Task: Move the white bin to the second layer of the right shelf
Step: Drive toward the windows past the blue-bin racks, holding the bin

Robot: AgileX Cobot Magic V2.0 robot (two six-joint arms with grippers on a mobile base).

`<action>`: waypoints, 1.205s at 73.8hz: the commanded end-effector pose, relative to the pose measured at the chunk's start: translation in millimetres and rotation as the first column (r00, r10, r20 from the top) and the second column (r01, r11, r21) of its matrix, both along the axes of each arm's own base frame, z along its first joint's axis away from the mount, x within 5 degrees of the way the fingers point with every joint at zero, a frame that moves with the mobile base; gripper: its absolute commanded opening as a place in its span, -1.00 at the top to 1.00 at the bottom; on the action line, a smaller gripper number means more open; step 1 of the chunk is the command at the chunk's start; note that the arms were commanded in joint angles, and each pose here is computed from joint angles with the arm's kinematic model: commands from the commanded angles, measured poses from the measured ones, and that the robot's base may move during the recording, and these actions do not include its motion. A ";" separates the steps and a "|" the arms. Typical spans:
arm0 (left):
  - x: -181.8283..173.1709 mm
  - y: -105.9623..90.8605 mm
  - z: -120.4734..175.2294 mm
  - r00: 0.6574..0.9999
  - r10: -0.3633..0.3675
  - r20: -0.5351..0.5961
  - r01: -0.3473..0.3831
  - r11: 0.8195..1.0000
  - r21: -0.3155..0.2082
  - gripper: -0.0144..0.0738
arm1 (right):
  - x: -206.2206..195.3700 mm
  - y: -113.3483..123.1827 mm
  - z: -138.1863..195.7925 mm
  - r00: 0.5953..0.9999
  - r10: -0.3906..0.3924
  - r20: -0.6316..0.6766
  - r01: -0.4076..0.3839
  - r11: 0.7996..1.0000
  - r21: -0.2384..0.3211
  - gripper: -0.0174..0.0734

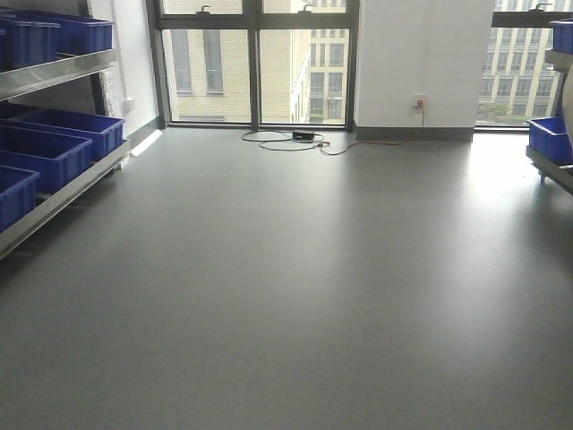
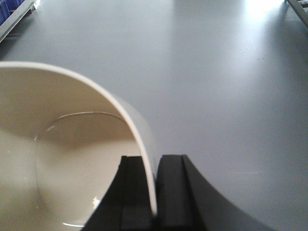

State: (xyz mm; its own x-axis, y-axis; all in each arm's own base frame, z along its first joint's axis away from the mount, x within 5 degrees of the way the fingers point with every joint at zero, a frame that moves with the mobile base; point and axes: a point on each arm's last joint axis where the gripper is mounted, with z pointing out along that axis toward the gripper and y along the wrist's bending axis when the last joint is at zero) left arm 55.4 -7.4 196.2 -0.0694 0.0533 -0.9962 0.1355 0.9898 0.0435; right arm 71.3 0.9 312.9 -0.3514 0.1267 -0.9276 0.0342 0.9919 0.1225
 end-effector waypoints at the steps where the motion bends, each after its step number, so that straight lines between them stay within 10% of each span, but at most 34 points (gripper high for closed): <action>1: 0.7 -0.3 -3.9 0.998 -0.003 0.062 0.003 1.000 -0.014 0.48 | 2.0 0.0 17.0 0.993 -0.003 0.121 0.002 1.000 0.006 0.51; 89: 0.7 -0.3 -3.9 0.998 -0.003 0.062 0.003 1.000 -0.014 0.48 | 2.0 0.0 17.0 0.993 -0.003 0.121 0.002 1.000 0.006 0.51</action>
State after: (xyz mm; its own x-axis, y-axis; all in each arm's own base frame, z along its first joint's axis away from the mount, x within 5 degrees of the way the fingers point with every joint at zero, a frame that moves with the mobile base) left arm 55.4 -7.4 196.2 -0.0694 0.0533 -0.9962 0.1355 0.9898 0.0435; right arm 71.3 0.9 312.9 -0.3514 0.1267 -0.9276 0.0342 0.9919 0.1225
